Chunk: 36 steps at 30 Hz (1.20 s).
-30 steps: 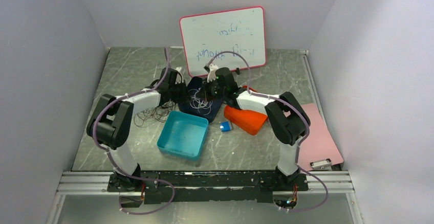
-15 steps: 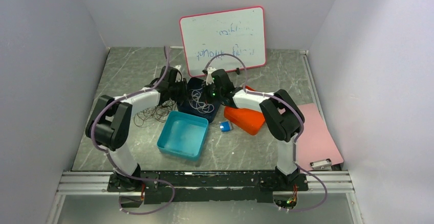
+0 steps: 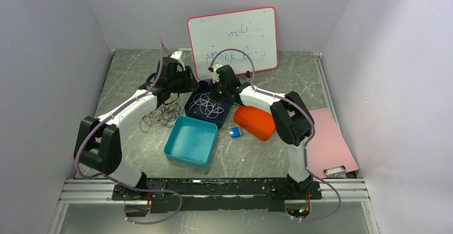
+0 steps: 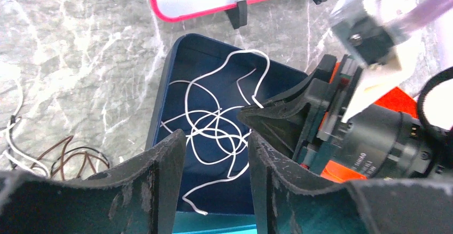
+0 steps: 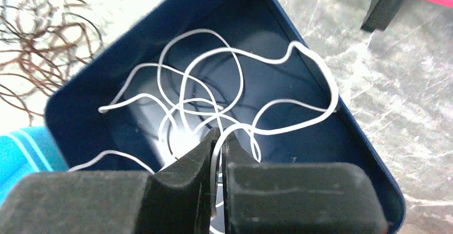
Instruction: Untangle the cables
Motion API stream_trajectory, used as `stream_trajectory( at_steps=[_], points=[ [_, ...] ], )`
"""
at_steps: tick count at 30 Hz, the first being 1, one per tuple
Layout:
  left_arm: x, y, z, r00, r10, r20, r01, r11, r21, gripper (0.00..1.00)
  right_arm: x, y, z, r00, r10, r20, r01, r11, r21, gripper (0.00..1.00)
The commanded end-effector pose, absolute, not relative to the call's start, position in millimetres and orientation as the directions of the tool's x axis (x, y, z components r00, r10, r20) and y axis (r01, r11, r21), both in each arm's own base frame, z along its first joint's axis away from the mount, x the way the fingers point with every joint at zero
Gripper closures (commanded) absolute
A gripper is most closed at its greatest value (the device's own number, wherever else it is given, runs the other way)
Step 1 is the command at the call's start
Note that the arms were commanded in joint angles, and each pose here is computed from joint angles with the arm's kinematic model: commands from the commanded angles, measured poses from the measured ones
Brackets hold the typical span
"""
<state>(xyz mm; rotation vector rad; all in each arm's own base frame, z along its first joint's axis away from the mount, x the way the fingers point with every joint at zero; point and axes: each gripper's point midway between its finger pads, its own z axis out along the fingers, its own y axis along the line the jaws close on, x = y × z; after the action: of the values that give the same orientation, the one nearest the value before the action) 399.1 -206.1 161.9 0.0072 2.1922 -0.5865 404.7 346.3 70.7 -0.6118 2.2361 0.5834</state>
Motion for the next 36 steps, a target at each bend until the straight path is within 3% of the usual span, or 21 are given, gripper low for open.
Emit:
stream_trajectory(
  at_steps=[1,7,14,17,36],
  points=[
    [393,-192,167,-0.623,-0.177,-0.762,0.173,0.919,-0.355,0.48,397,340,54,-0.644,-0.306,-0.701,-0.581,0.791,0.189,0.87],
    [389,-182,172,-0.613,-0.181,-0.769,0.154,0.927,-0.342,0.46,404,335,104,-0.589,-0.280,-0.758,-0.579,0.800,0.155,0.66],
    [391,-163,171,-0.617,-0.197,-0.762,0.106,0.938,-0.329,0.47,404,315,143,-0.550,-0.258,-0.794,-0.541,0.835,0.103,0.50],
    [392,-147,170,-0.619,-0.222,-0.753,0.069,0.940,-0.334,0.47,403,301,149,-0.542,-0.250,-0.802,-0.504,0.861,0.072,0.36],
    [370,-64,138,-0.684,-0.262,-0.681,-0.181,0.965,-0.190,0.51,376,309,140,-0.558,-0.269,-0.785,-0.600,0.785,0.157,0.37]
  ],
)
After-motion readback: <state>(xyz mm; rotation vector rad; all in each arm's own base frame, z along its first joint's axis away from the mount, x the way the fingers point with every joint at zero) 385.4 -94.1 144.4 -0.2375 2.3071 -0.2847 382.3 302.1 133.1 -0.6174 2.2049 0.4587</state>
